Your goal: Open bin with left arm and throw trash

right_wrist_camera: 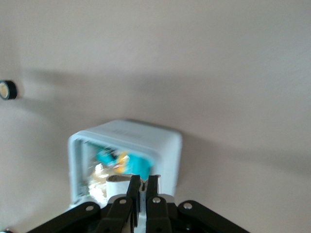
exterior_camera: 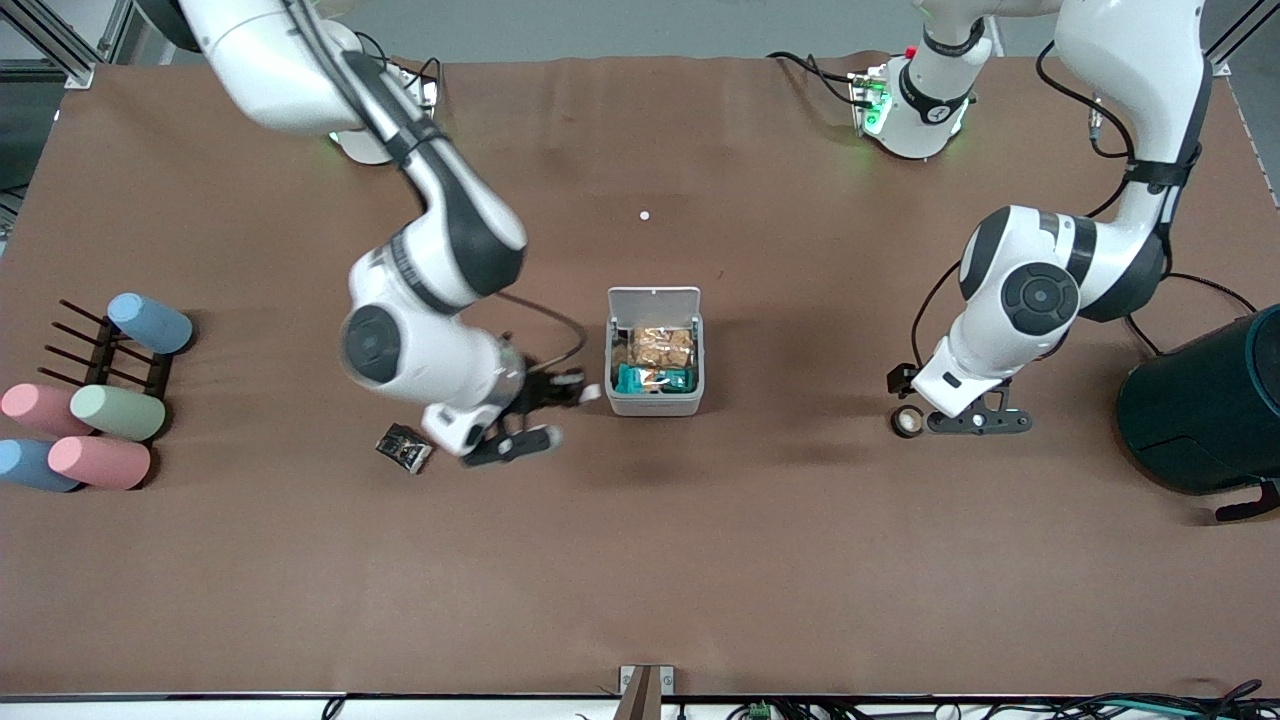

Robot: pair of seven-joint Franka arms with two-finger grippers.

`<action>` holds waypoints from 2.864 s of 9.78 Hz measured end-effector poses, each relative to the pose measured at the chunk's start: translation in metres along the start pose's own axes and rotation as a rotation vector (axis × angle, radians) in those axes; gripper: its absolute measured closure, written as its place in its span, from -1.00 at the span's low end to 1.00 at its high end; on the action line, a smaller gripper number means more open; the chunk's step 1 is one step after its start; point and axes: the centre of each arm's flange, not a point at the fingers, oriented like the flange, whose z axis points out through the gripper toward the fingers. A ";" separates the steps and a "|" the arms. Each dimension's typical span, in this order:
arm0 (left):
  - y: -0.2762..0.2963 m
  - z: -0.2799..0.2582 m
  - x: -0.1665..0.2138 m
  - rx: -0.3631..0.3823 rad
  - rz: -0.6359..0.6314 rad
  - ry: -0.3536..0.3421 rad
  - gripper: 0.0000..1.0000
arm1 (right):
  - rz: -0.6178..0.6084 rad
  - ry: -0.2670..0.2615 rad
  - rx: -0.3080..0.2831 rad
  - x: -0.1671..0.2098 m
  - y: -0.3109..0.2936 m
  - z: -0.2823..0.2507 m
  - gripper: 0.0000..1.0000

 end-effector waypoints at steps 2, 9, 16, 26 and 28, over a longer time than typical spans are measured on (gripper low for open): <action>-0.025 0.032 -0.004 -0.025 0.012 0.025 -1.00 | 0.017 0.034 0.004 -0.025 -0.047 0.026 0.82; -0.011 0.063 0.029 -0.068 0.005 0.040 -1.00 | 0.048 0.044 -0.035 -0.015 -0.027 0.041 -0.35; 0.003 0.091 0.028 -0.112 -0.027 -0.012 -1.00 | -0.548 -0.067 -0.437 0.056 0.197 -0.053 -0.36; -0.010 0.097 0.025 -0.101 -0.041 -0.066 -0.16 | -0.885 -0.069 -0.479 0.044 0.331 0.039 -1.00; -0.003 0.095 0.025 -0.104 -0.031 -0.074 -0.09 | -0.900 -0.093 -0.465 0.035 0.333 0.052 -0.96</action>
